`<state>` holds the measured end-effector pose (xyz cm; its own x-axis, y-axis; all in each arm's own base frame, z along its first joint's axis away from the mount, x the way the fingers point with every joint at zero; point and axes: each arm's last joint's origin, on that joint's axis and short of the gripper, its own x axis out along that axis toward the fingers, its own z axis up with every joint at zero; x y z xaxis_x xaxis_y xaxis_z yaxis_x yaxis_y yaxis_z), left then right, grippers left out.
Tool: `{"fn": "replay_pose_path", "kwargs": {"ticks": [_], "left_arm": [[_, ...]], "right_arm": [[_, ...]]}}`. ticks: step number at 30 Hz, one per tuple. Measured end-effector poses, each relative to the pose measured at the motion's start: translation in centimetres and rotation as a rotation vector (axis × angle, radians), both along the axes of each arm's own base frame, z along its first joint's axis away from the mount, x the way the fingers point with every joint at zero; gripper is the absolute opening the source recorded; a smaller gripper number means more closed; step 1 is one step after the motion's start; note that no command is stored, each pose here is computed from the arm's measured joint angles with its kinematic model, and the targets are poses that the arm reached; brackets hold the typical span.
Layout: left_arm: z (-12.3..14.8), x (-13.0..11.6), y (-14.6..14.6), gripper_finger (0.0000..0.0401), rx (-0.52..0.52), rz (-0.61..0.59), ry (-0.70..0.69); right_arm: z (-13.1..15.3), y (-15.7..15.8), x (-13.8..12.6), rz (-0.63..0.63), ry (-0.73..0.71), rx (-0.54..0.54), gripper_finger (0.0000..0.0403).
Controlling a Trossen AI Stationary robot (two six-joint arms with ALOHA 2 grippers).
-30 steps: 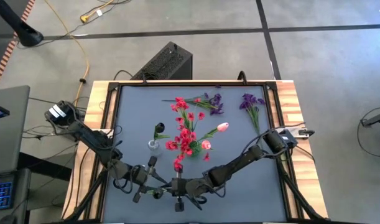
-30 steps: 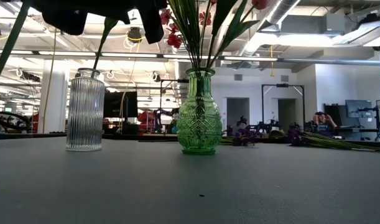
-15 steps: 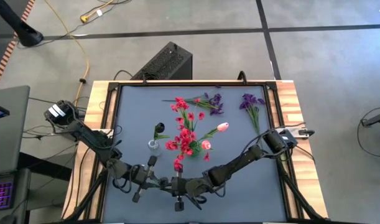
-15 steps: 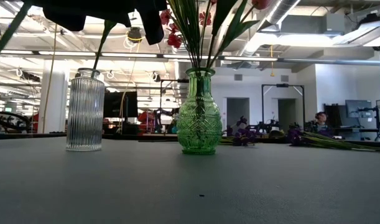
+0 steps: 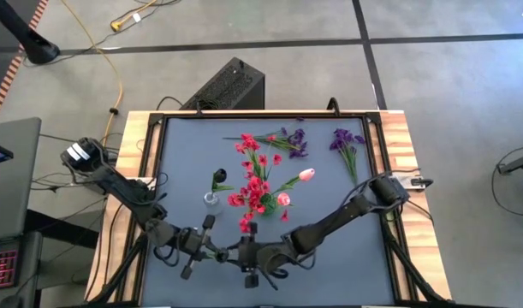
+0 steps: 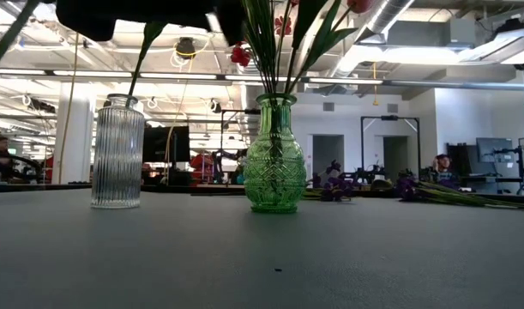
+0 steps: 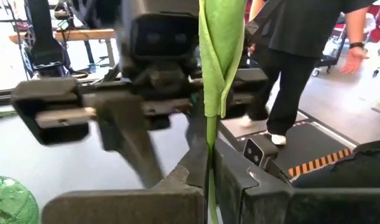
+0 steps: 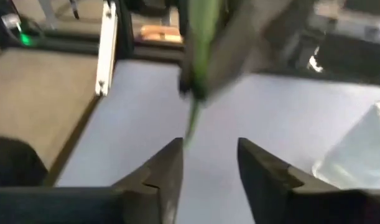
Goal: Sort flowers into vase by color
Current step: Put the black flower into the transparent vase
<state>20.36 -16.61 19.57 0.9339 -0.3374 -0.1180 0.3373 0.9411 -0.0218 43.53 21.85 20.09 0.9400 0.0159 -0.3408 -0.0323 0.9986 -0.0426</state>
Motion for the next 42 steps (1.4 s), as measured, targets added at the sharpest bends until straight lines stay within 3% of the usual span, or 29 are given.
{"fn": "replay_pose_path", "kwargs": {"ticks": [7,16,20,27,33,42], "left_arm": [[3.2,-2.4,0.2,0.0,0.07,0.043,-0.13],[7.6,-6.9,4.8,0.0,0.184,0.41,-0.286],[8.5,-8.4,6.6,0.0,0.171,0.448,-0.329],[8.2,-9.7,8.8,0.0,0.199,0.521,-0.308],[7.1,-9.1,9.9,0.0,0.222,0.587,-0.294],[6.0,-8.3,10.8,0.0,0.233,0.578,-0.293]], "right_arm": [[0.6,-0.2,-2.0,-0.036,0.187,0.011,0.023],[-0.3,1.2,-3.2,-0.052,0.26,0.059,0.0234],[-0.3,1.4,-3.3,-0.046,0.259,0.059,0.0234],[-0.3,1.6,-3.4,-0.043,0.261,0.057,0.0234],[-0.3,1.5,-3.3,-0.036,0.259,0.044,0.0234],[-0.3,1.6,-3.4,-0.034,0.257,0.047,0.0234]]}}
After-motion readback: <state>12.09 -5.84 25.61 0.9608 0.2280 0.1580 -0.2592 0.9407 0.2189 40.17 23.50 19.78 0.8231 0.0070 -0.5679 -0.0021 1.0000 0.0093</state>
